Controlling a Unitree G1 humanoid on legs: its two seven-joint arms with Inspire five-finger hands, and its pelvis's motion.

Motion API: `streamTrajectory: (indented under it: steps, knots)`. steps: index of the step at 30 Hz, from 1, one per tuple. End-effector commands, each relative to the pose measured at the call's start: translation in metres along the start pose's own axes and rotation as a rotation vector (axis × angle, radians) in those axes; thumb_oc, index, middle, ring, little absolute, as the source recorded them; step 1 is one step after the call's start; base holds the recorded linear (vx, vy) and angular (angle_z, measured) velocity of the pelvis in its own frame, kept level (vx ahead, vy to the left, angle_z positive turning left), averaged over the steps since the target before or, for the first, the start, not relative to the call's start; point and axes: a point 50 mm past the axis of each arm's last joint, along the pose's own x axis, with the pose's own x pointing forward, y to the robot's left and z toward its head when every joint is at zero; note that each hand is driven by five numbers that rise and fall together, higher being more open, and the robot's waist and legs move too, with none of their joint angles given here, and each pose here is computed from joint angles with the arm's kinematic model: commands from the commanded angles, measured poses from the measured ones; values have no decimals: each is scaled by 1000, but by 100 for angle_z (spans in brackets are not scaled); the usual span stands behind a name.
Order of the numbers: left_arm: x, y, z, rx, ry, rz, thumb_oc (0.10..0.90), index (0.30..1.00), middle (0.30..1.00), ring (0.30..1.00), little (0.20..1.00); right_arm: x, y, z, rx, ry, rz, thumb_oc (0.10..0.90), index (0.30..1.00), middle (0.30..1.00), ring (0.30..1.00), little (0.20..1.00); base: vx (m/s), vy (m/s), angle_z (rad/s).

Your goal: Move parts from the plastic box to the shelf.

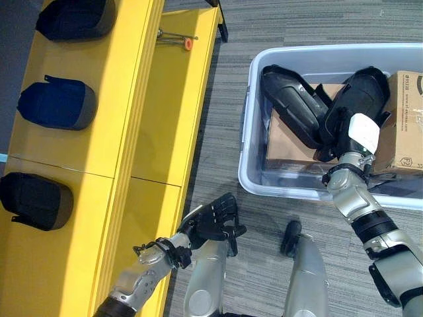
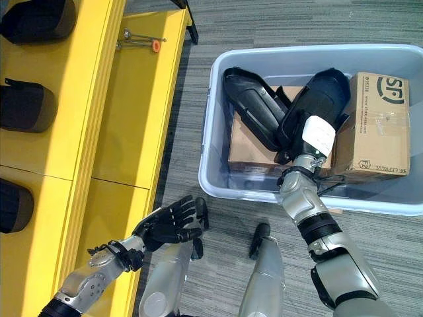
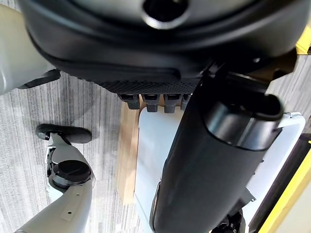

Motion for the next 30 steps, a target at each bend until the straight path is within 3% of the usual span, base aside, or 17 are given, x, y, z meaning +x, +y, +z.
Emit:
streamTrajectory:
  steps: [1,17,30]
  knots:
    - [6,-17,21,38,-119,-99,900,1000,1000,1000,1000,-14,35,-50,59,249,259,400,300,300,300,300,0,0,0]
    - [-7,-12,26,12,-149,-89,900,1000,1000,1000,1000,-14,-3,-29,94,22,104,400,300,300,300,300,-27,9,-3]
    - [-17,-7,18,4,-147,-48,900,1000,1000,1000,1000,-49,-9,-27,129,-106,133,400,300,300,300,300,35,-12,-4]
